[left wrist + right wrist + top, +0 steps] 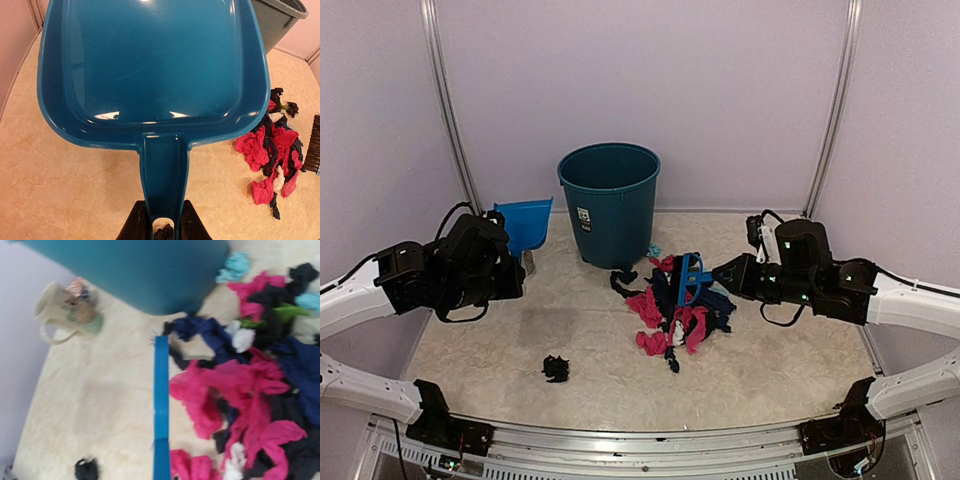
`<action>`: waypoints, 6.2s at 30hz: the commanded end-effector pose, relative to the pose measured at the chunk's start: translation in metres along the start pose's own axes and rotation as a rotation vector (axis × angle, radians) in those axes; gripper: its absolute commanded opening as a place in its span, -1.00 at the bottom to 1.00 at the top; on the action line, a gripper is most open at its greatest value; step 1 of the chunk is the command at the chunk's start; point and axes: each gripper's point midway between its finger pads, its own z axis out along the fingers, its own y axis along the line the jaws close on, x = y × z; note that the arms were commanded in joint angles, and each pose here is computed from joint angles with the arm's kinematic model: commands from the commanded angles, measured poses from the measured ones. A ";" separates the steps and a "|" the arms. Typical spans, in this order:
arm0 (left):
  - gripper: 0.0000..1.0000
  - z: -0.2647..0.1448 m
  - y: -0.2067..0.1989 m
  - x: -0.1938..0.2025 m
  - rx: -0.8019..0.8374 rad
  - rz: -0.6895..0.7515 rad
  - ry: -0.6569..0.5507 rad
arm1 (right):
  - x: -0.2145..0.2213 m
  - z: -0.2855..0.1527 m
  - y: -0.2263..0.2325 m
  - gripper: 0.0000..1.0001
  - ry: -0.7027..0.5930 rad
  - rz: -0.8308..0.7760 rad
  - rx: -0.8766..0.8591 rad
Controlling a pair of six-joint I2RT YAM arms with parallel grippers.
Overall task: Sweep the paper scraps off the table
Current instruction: Sweep the paper scraps at the center of the board.
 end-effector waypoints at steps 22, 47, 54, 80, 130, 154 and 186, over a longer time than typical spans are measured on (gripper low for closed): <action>-0.80 -0.013 -0.002 -0.017 0.036 -0.012 -0.041 | 0.171 0.091 0.199 -1.00 0.510 -0.278 -0.642; -0.81 -0.011 0.000 -0.011 0.041 -0.006 -0.035 | 0.153 0.145 0.058 -1.00 0.478 -0.215 -0.140; -0.83 -0.007 -0.002 -0.009 0.040 -0.003 -0.030 | 0.107 0.120 0.001 -1.00 0.380 -0.188 -0.005; -0.84 -0.003 -0.009 -0.013 0.052 0.015 -0.036 | 0.001 0.012 -0.110 -1.00 0.100 -0.117 0.343; -0.88 0.001 -0.020 0.025 0.099 0.064 0.071 | -0.001 0.153 -0.101 -1.00 0.089 0.203 0.086; -0.89 0.012 -0.038 0.032 0.133 0.125 0.101 | -0.098 0.055 -0.042 -1.00 -0.155 0.049 0.074; -0.90 -0.001 -0.031 0.064 0.136 0.106 0.161 | -0.073 0.231 -0.107 -1.00 0.032 0.135 0.128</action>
